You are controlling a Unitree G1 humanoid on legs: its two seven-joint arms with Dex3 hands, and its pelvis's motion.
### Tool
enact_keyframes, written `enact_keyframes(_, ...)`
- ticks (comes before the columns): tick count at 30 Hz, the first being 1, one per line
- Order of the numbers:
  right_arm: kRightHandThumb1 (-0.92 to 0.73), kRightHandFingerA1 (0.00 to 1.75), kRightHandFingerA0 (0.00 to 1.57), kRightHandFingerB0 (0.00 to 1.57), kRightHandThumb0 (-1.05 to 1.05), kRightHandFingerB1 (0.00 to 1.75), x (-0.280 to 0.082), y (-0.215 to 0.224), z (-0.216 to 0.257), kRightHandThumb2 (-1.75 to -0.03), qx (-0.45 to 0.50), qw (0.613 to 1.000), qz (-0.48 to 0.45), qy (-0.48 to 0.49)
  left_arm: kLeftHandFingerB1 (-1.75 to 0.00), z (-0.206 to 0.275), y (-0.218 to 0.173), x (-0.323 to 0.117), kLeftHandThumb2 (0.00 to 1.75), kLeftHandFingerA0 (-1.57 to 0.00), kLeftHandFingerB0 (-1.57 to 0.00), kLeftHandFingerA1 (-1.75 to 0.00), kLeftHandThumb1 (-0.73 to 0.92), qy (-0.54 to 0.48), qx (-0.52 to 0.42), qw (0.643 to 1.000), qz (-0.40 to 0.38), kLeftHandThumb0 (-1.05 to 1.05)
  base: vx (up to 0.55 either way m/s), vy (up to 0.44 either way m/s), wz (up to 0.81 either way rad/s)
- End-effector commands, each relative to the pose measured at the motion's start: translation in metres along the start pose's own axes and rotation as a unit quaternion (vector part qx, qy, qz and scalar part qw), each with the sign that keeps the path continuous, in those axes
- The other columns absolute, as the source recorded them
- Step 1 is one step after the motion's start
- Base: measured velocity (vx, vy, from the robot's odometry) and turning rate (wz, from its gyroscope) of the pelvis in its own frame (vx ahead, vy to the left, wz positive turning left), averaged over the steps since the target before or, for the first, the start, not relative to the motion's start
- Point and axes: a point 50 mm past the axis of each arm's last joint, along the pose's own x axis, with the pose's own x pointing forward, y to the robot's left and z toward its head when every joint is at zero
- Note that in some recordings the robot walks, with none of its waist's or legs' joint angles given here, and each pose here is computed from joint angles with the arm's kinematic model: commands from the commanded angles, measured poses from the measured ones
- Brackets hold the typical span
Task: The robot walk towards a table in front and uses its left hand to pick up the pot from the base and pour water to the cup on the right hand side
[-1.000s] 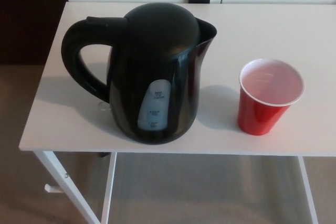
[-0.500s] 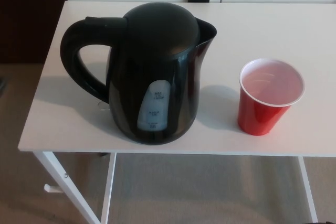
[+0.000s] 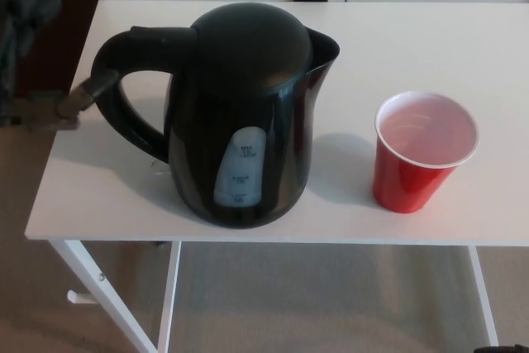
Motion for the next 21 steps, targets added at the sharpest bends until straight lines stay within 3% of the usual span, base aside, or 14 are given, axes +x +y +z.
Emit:
enact_keyframes(1, -0.58, 0.85, 0.63, 0.48, -0.44, 0.67, 0.001, -0.006, 0.004, -0.72, 0.008, 1.000, -0.012, 0.001, -0.26, -0.011, 0.002, 0.005, 0.56, -0.14, -0.11, -0.31, 0.49, 0.052, 0.063, 0.997, 0.018, -0.53, 0.00, 0.000, 0.00)
enact_keyframes(2, -0.58, 0.85, 0.63, 0.48, -0.44, 0.67, 0.001, -0.006, 0.004, -0.72, 0.008, 1.000, -0.012, 0.001, -0.26, -0.012, 0.001, 0.006, 0.56, -0.14, -0.11, -0.31, 0.49, 0.055, 0.061, 0.997, 0.014, -0.53, 0.00, 0.000, 0.00)
enact_keyframes(3, -0.58, 0.85, 0.62, 0.47, -0.43, 0.68, 0.001, -0.006, 0.005, -0.72, 0.010, 1.000, -0.009, -0.002, -0.48, -0.013, -0.001, 0.006, 0.85, -0.01, 0.00, -0.49, 0.28, 0.056, 0.060, 0.997, 0.012, -0.30, 0.00, 0.000, 0.00)
enact_keyframes(9, -0.56, 0.86, 0.62, 0.47, -0.46, 0.67, 0.001, -0.008, 0.006, -0.73, 0.015, 1.000, -0.010, -0.007, -0.48, -0.016, -0.007, 0.006, 0.85, -0.01, 0.00, -0.49, 0.27, 0.060, 0.062, 0.996, 0.003, -0.31, 0.00, 0.000, 0.00)
enact_keyframes(10, -0.56, 0.86, 0.62, 0.47, -0.45, 0.67, 0.002, -0.008, 0.006, -0.73, 0.015, 1.000, -0.010, -0.006, -0.32, -0.017, -0.008, 0.005, 0.69, -0.11, -0.07, -0.38, 0.42, 0.061, 0.062, 0.996, 0.001, -0.64, 0.00, 0.000, 0.00)
enact_keyframes(11, -0.56, 0.86, 0.63, 0.48, -0.43, 0.68, 0.002, -0.009, 0.006, -0.73, 0.016, 1.000, -0.011, -0.006, -0.31, -0.017, -0.010, 0.005, 0.69, -0.12, -0.07, -0.38, 0.43, 0.062, 0.062, 0.996, 0.000, -0.66, 0.00, 0.000, 0.00)
enact_keyframes(16, -0.55, 0.85, 0.63, 0.48, -0.43, 0.69, 0.001, -0.010, 0.005, -0.72, 0.018, 1.000, -0.012, -0.005, -0.31, -0.020, -0.015, 0.002, 0.70, -0.11, -0.07, -0.38, 0.43, 0.068, 0.066, 0.995, -0.009, -0.65, 0.00, 0.000, 0.00)
enact_keyframes(17, -0.55, 0.85, 0.62, 0.48, -0.43, 0.70, 0.001, -0.010, 0.005, -0.72, 0.019, 1.000, -0.011, -0.005, -0.47, -0.020, -0.017, 0.002, 0.87, -0.01, 0.00, -0.48, 0.29, 0.069, 0.071, 0.995, -0.010, -0.31, 0.00, 0.000, 0.00)
enact_keyframes(20, -0.55, 0.85, 0.62, 0.48, -0.43, 0.70, 0.001, -0.010, 0.005, -0.72, 0.020, 1.000, -0.011, -0.005, -0.47, -0.020, -0.017, 0.002, 0.87, -0.01, 0.00, -0.48, 0.29, 0.070, 0.074, 0.995, -0.011, -0.31, 0.00, 0.000, 0.00)
enact_keyframes(21, -0.56, 0.84, 0.61, 0.46, -0.44, 0.67, 0.001, -0.009, 0.004, -0.74, 0.019, 1.000, -0.009, -0.006, -0.34, -0.019, -0.020, 0.003, 0.68, -0.16, -0.09, -0.39, 0.43, 0.071, 0.074, 0.995, -0.010, -0.60, 0.00, 0.000, 0.00)
